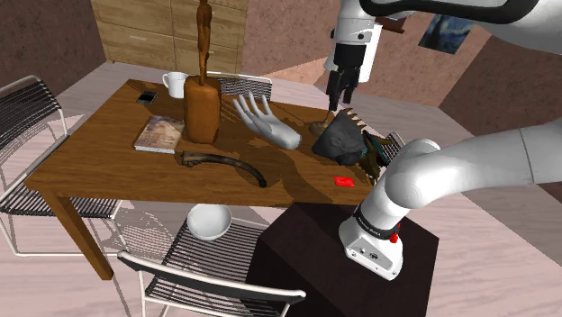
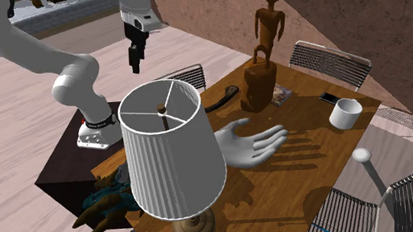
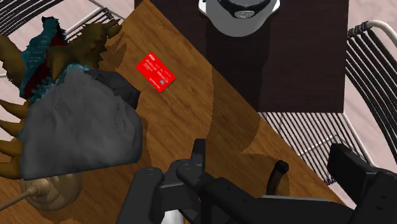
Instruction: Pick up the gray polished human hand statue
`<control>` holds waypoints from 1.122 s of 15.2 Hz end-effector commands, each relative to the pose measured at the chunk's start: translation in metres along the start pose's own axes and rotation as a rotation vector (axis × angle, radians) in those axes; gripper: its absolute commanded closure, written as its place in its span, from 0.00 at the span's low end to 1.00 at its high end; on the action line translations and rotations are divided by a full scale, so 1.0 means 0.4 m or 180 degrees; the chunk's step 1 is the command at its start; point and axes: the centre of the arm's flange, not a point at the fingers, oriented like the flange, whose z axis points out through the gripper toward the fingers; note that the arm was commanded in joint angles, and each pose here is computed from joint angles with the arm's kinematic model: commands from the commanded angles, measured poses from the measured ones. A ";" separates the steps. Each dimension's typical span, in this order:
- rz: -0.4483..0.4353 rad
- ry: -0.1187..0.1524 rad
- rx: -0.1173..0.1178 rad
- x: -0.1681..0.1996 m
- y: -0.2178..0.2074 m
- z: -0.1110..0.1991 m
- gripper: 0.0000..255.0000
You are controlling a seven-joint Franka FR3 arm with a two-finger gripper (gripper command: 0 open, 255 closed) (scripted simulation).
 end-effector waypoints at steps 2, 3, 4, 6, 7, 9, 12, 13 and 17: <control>-0.0040 0.0037 0.0002 0.022 0.012 0.016 0.00; -0.0080 0.0075 0.0003 0.044 0.023 0.032 0.00; -0.0120 0.0112 0.0005 0.067 0.035 0.047 0.00; -0.0200 0.0186 0.0008 0.113 0.057 0.077 0.00; -0.0240 0.0224 0.0009 0.136 0.067 0.092 0.00; -0.0320 0.0298 0.0012 0.184 0.087 0.120 0.00; -0.0440 0.0410 0.0017 0.258 0.114 0.161 0.00; -0.0480 0.0447 0.0019 0.284 0.123 0.174 0.00; -0.0641 0.0596 0.0025 0.387 0.154 0.222 0.00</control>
